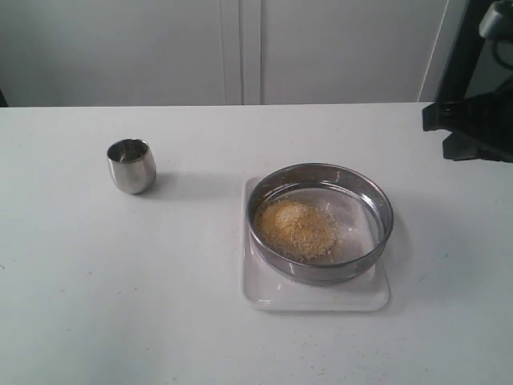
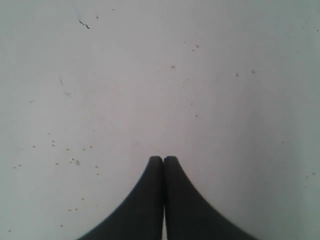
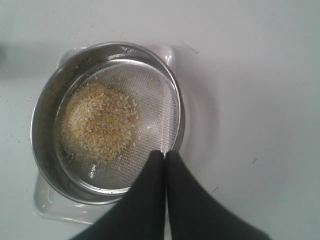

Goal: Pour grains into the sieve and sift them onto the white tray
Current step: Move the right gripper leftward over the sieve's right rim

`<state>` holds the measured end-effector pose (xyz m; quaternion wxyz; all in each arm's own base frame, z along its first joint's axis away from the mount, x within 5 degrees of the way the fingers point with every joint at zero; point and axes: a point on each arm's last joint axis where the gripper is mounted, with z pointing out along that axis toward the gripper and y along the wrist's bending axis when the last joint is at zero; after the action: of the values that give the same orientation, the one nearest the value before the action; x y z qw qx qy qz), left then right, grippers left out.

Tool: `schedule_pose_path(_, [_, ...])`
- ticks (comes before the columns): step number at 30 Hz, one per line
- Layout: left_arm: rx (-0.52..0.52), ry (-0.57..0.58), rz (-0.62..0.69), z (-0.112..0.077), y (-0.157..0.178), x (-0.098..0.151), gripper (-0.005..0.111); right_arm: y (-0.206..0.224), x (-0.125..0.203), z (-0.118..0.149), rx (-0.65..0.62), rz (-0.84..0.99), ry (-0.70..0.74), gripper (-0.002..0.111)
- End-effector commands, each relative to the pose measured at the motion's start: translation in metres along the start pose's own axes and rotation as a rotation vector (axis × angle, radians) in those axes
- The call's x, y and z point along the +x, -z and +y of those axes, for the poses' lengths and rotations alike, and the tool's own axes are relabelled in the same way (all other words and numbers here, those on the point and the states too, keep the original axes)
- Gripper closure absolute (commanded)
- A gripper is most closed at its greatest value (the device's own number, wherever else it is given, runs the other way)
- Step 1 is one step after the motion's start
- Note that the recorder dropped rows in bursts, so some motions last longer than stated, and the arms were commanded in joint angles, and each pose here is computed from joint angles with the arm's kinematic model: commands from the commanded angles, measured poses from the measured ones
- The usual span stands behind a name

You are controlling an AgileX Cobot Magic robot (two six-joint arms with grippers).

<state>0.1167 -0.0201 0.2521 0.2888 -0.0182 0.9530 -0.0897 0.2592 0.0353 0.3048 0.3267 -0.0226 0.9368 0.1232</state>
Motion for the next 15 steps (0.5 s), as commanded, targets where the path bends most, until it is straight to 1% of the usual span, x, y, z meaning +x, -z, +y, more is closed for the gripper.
schedule_pose_path(1, [0.006, 0.009, 0.006, 0.0, 0.0, 0.002, 0.107, -0.02, -0.009, 0.003, -0.025, 0.075, 0.022, 0.108])
schedule_pose_path(8, [0.006, 0.009, 0.006, 0.0, 0.0, 0.002, 0.107, -0.045, -0.016, 0.011, -0.045, 0.149, 0.071, 0.108])
schedule_pose_path(15, [0.006, 0.009, 0.006, 0.0, 0.0, 0.002, 0.107, -0.068, -0.028, 0.01, -0.052, 0.251, 0.103, 0.108])
